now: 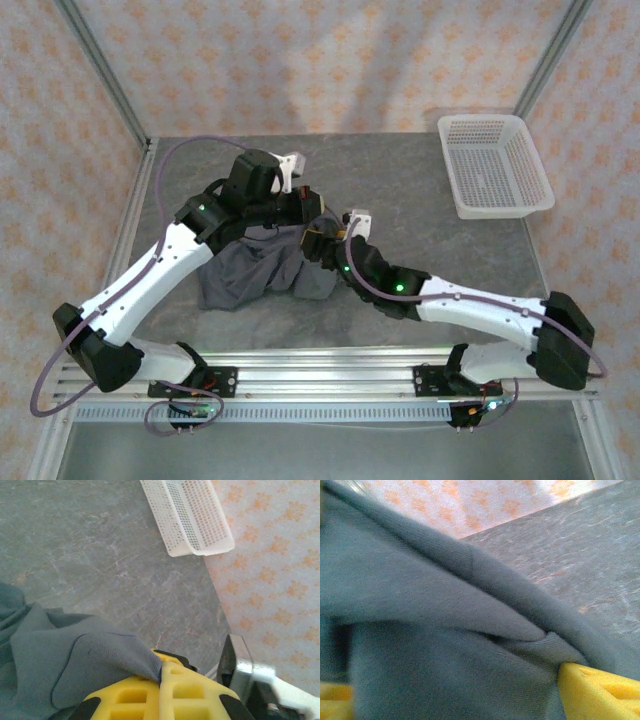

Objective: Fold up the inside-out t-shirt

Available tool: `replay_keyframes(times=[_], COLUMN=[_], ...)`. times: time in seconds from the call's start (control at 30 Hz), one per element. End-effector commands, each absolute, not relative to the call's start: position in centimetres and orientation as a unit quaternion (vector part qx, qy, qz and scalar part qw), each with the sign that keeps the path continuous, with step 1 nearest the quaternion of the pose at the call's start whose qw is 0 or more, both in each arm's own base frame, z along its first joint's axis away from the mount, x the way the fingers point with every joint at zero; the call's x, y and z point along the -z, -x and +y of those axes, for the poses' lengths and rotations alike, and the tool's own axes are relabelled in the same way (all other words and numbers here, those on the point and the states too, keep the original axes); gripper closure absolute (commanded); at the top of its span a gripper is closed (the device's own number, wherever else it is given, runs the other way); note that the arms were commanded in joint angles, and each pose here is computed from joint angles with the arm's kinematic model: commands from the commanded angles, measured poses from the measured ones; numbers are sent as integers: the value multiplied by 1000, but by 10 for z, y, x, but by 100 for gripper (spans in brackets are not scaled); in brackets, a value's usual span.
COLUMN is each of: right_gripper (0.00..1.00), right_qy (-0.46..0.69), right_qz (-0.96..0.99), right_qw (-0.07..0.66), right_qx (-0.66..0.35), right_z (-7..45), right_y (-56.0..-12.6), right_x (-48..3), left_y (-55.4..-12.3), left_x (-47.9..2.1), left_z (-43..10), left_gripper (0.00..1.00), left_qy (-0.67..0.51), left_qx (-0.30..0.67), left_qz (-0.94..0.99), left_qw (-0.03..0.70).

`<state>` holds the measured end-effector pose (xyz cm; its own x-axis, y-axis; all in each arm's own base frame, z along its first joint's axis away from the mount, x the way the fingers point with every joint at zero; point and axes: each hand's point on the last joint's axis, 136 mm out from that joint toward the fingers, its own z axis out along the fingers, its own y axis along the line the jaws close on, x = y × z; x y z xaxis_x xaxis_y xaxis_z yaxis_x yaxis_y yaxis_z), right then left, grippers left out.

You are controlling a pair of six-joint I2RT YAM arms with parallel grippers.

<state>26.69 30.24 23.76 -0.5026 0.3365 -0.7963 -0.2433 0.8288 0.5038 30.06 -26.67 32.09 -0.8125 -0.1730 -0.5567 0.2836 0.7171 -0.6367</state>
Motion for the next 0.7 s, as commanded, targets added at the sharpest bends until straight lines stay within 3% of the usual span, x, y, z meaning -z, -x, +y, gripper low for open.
replay_keyframes(times=[0.0, 0.07, 0.13, 0.3, 0.33, 0.4, 0.5, 0.6, 0.67], right_gripper=[54, 82, 100, 100, 100, 100, 100, 100, 100], right_qy=[-72, -47, 1, 157, 164, 154, 123, 116, 117], right_qz=[794, 792, 794, 738, 727, 713, 698, 705, 710], right_qw=[532, 526, 507, 455, 453, 462, 479, 486, 488], right_qx=[-283, -307, -336, -473, -489, -505, -518, -503, -495], right_z=[289, 294, 305, 345, 346, 341, 328, 320, 318], right_y=[-274, -267, -254, -202, -199, -204, -218, -227, -230], right_x=[-259, -260, -257, -288, -296, -308, -318, -314, -312], left_y=[-298, -301, -311, -328, -330, -332, -328, -310, -294], left_x=[-341, -334, -318, -271, -261, -243, -236, -261, -286], left_z=[-246, -227, -200, -172, -169, -160, -149, -151, -162], left_gripper=[100, 100, 100, 100, 96, 79, 65, 42, 34], left_qy=[-14, -3, 23, 39, 36, 48, 69, 60, 50], left_qx=[353, 315, 283, 271, 259, 242, 244, 277, 335], left_qz=[873, 884, 897, 917, 923, 930, 933, 921, 896], left_qw=[337, 345, 338, 291, 283, 271, 256, 268, 287])
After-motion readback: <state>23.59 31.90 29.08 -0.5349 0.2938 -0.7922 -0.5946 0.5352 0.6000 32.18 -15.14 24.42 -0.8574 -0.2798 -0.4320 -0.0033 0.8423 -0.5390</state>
